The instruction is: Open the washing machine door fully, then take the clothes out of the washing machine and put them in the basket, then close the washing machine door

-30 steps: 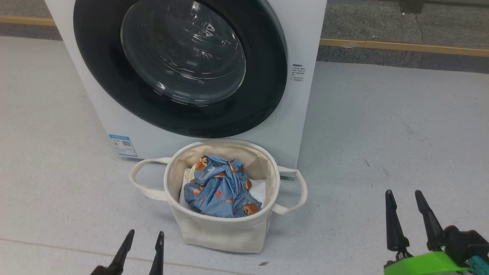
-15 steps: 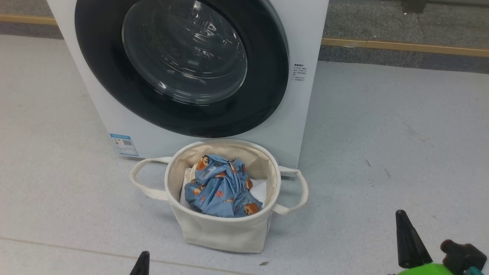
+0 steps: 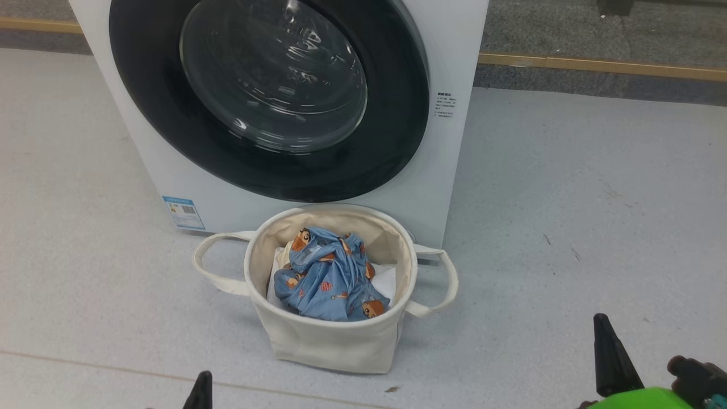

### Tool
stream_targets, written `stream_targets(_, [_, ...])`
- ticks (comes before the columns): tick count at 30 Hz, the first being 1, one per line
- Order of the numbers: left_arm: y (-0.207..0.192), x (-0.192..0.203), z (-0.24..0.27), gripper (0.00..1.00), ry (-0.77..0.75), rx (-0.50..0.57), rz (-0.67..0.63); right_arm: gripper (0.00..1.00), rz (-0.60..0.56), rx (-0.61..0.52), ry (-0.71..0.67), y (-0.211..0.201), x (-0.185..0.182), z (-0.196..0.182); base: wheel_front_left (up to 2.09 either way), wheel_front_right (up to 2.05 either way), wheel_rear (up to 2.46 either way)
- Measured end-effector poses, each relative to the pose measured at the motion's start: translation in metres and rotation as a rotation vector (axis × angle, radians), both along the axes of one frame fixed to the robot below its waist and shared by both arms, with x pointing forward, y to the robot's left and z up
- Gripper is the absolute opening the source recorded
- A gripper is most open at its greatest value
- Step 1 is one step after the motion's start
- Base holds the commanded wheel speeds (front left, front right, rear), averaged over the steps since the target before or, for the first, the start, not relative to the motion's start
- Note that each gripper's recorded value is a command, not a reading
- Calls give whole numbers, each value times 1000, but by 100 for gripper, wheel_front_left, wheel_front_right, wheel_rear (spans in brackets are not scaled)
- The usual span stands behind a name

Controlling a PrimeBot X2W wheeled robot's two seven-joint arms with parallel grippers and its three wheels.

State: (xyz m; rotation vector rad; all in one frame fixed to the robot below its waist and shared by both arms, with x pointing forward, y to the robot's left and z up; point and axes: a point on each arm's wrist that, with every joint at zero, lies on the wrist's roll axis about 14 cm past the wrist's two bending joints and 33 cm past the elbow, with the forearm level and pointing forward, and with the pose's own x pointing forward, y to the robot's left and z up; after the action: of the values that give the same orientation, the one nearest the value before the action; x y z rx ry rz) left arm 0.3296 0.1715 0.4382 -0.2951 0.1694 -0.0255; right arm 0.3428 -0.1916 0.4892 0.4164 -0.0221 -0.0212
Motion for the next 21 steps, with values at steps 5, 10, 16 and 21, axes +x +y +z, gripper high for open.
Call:
stream_targets(5, [2,4,3,0,0,-59,20,0,-9,55,7,-2,1,-1,0,0,0])
stream_targets(10, [5,5,3,0,8,-116,41,0,-17,111,24,-4,2,-4,0,0,0])
stream_targets(16, [7,6,3,0,17,-186,65,0,-27,177,34,-6,3,-6,0,0,0])
stream_targets(21, [8,10,5,0,18,-246,79,0,-34,233,36,-8,6,-6,0,0,0])
